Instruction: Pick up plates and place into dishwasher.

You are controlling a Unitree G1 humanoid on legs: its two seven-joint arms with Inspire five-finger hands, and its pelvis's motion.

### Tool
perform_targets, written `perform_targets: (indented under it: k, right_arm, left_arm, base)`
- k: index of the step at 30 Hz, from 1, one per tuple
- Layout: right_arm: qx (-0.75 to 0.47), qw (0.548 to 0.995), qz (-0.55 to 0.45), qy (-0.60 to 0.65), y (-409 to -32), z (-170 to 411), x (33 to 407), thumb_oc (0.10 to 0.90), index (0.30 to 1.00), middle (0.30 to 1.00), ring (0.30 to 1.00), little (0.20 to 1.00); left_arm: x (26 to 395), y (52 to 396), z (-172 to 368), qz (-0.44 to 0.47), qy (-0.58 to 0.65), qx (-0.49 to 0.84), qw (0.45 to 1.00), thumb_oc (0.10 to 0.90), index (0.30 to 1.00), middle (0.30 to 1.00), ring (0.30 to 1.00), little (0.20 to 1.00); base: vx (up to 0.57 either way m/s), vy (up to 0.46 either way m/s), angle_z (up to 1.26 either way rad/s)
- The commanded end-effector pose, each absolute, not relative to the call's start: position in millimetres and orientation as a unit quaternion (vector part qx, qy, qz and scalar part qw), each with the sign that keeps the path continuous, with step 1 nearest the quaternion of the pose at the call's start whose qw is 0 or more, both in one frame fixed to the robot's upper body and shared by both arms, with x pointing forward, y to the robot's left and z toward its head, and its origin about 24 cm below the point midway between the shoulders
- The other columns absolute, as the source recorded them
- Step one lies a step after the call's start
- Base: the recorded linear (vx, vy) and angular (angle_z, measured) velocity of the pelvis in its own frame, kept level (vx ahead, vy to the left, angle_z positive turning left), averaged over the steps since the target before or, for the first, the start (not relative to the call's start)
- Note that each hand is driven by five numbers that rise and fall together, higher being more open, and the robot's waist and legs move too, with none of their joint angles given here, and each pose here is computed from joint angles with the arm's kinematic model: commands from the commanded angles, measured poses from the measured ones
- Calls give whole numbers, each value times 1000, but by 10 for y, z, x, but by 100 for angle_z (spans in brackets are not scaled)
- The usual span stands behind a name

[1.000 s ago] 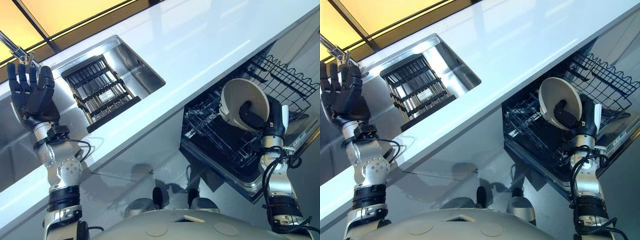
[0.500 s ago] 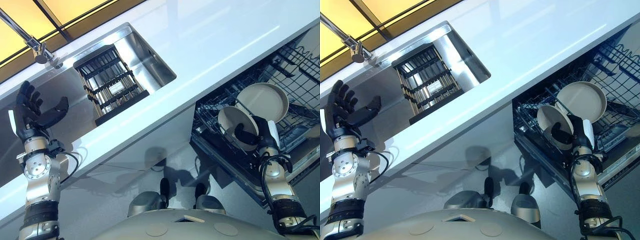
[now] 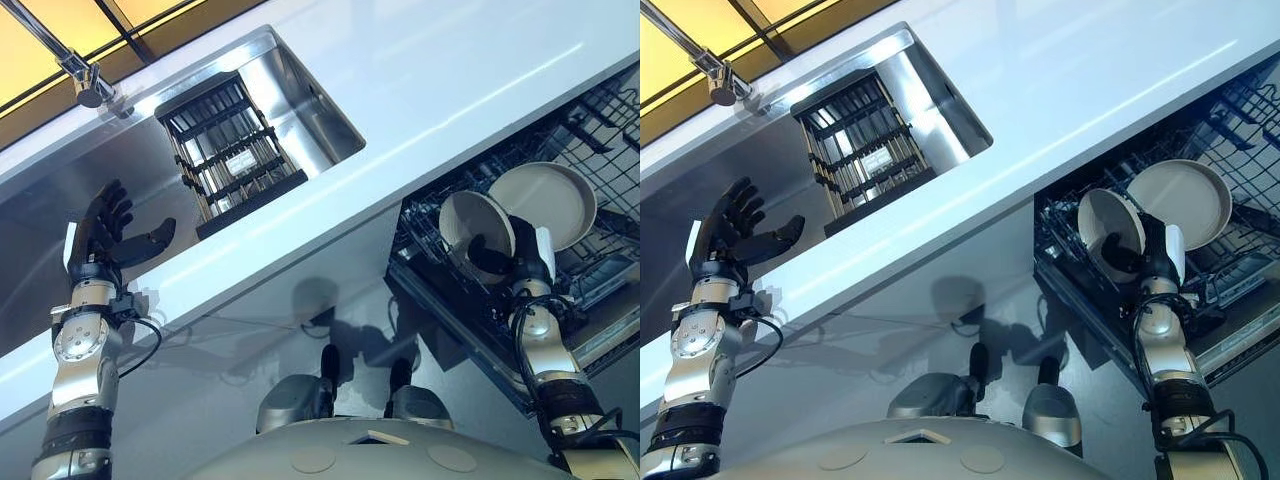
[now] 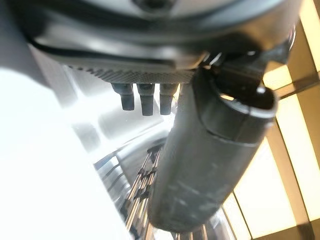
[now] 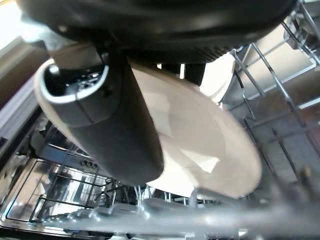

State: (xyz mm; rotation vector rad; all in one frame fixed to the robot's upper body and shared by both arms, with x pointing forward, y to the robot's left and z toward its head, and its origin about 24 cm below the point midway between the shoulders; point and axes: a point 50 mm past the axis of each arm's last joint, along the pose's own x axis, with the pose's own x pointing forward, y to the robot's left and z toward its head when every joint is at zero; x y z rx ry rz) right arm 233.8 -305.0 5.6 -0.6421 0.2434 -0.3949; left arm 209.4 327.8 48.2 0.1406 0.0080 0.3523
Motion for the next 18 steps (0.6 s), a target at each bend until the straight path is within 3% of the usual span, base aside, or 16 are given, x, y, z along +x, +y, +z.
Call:
perform_targets:
  k: [1, 18]
  right_arm:
    - [-290, 934, -210, -8, -2984, 486, 2548, 800, 900, 900, 900, 900]
    - [-100, 947, -252, -170, -3087, 1036, 2391, 800, 900, 900, 900, 900]
  left_arm:
    - [2097, 3413, 695, 159, -25, 115, 980, 800, 900, 900, 900, 900]
    - [2050, 3495, 701, 182, -37, 109, 976, 800, 900, 900, 900, 900]
  base:
    - [0, 0, 0]
    - [-5, -6, -5]
